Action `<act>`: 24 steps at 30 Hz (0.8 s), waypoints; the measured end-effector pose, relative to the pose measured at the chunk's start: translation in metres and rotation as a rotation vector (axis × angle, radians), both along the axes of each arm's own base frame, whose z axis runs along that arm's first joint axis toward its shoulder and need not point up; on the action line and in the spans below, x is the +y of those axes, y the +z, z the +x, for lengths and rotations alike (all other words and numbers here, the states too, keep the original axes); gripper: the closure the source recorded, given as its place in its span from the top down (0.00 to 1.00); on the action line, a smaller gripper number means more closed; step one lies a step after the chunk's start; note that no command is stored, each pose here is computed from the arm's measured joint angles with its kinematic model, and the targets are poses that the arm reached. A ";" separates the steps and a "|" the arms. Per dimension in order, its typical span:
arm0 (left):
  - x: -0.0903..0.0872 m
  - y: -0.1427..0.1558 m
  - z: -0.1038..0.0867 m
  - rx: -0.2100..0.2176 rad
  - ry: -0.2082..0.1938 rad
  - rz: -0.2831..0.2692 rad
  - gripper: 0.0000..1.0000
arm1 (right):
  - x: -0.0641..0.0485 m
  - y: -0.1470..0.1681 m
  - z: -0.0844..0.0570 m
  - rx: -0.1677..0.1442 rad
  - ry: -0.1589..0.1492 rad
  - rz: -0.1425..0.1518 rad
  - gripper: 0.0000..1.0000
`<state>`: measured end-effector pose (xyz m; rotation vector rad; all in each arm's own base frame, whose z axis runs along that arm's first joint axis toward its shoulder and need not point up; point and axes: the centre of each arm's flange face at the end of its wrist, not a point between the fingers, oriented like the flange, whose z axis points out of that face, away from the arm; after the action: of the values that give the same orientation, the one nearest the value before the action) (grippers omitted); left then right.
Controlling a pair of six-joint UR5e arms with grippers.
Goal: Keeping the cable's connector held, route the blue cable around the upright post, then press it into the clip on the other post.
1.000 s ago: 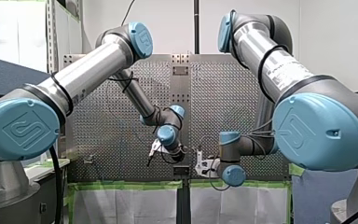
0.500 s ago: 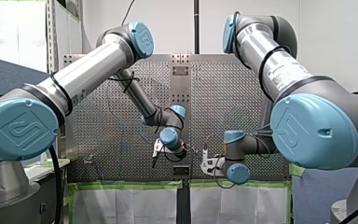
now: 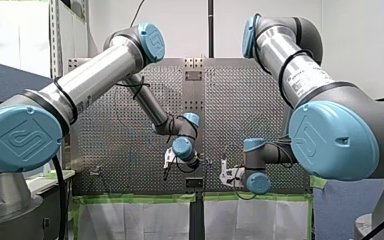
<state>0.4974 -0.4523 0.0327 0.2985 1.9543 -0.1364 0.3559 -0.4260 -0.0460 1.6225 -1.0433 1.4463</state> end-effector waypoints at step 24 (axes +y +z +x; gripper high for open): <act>0.004 -0.026 0.007 -0.004 0.000 -0.030 0.00 | -0.019 0.002 -0.015 0.008 -0.020 -0.014 0.00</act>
<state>0.5040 -0.4483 0.0068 0.2789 1.9465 -0.1647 0.3408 -0.4450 -0.0440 1.6025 -1.0398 1.4298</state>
